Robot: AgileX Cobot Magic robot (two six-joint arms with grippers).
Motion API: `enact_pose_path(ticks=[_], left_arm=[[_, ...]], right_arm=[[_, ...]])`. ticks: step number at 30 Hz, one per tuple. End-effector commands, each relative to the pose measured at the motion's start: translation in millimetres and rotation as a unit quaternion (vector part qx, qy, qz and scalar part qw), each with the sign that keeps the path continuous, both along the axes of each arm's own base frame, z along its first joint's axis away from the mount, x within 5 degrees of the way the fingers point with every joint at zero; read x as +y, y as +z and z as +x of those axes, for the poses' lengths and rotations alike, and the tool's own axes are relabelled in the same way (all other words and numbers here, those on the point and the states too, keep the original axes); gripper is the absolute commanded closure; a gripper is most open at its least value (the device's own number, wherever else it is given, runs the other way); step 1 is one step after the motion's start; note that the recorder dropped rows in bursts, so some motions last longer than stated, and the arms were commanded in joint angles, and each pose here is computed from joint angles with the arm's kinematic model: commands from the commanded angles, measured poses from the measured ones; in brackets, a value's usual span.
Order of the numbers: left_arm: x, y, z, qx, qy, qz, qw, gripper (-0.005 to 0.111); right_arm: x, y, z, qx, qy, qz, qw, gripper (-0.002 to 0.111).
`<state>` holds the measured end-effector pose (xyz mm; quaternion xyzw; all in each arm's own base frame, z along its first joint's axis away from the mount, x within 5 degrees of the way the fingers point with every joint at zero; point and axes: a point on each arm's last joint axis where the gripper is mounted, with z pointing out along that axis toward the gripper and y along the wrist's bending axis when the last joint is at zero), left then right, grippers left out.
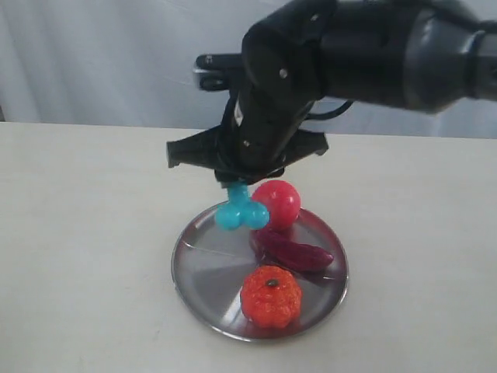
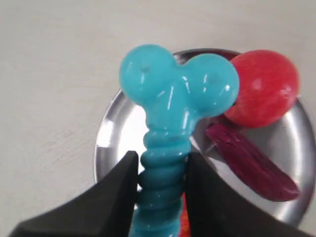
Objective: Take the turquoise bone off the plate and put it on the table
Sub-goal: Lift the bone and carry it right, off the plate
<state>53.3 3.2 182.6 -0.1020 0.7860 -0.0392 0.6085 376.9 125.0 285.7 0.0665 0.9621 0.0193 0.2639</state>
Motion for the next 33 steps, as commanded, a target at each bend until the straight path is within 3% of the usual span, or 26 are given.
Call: enact_pose_path(ticks=[1,7,14,24,33], left_arm=[[-0.4,-0.3,0.1,-0.002,-0.003,-0.002,1.0,0.107],[-0.4,-0.3,0.1,-0.002,-0.003,-0.002,1.0,0.107],[-0.4,-0.3,0.1,-0.002,-0.003,-0.002,1.0,0.107],[-0.4,-0.3,0.1,-0.002,-0.003,-0.002,1.0,0.107],[-0.4,-0.3,0.1,-0.002,-0.003,-0.002,1.0,0.107]], right_arm=[[-23.3,43.1,-25.1,-0.017,-0.012,-0.05,0.999,0.091],[-73.6,66.8,-46.7,0.026,-0.055,-0.082,0.995,0.091],[-114.2,63.1,-55.2,0.057,-0.088,-0.096,0.99,0.091],[-175.5,-33.3,-65.9,0.065,-0.137,-0.063,0.986,0.091],[-188.6,-93.4,-61.0,0.083,-0.128,-0.053,0.987,0.091]])
